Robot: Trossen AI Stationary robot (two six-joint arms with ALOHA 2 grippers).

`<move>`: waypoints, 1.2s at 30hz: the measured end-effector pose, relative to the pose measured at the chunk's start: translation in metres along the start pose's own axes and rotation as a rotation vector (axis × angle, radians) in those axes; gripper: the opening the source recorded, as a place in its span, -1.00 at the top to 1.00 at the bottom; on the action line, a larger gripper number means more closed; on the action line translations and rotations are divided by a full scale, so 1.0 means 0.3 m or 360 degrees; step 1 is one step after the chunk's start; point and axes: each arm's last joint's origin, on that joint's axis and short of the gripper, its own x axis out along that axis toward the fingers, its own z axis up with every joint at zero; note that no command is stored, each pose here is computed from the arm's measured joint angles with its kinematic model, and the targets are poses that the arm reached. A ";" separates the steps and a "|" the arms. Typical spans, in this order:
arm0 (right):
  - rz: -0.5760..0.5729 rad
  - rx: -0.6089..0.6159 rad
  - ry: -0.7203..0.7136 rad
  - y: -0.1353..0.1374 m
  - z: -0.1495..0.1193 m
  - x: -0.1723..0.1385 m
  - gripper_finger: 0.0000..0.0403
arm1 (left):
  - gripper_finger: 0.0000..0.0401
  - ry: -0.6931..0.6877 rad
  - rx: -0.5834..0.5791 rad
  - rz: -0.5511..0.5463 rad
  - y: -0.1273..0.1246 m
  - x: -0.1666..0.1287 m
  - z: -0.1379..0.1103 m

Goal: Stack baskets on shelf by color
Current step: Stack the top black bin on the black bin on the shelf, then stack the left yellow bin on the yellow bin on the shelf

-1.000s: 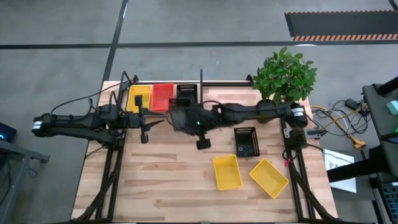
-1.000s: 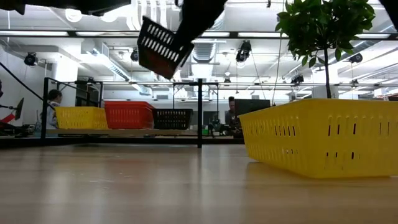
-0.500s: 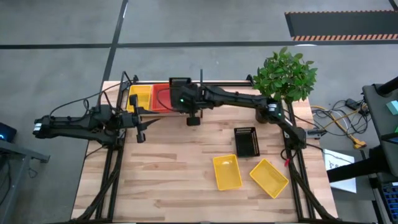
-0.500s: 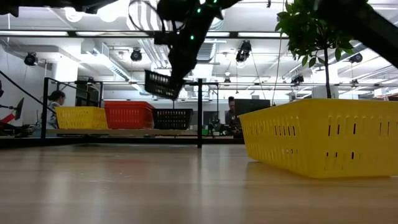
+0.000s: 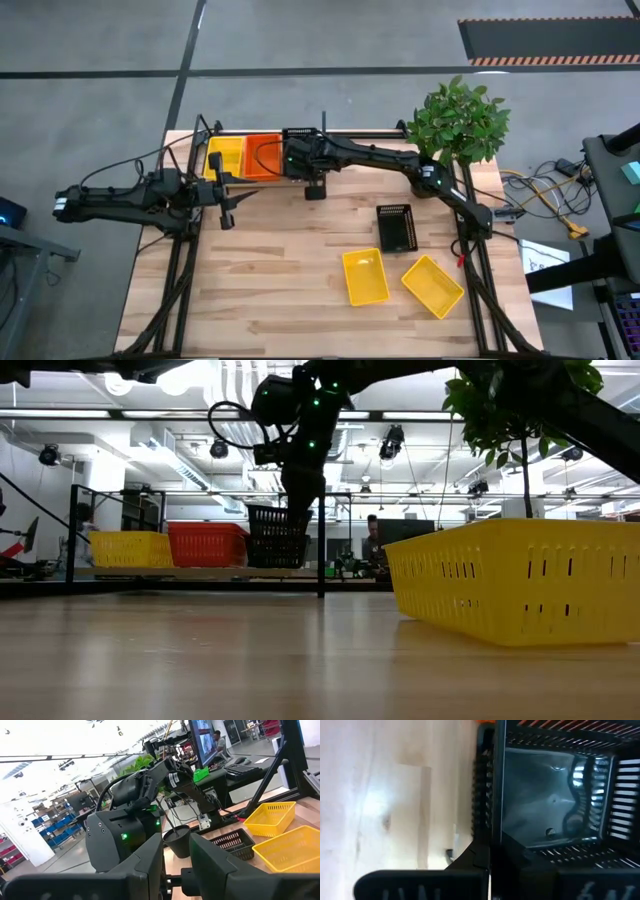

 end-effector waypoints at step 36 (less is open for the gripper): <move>0.0097 0.0275 -0.0064 0.026 -0.015 -0.207 0.48 | 0.58 -0.0015 -0.0004 0.0008 0.001 0.001 0.003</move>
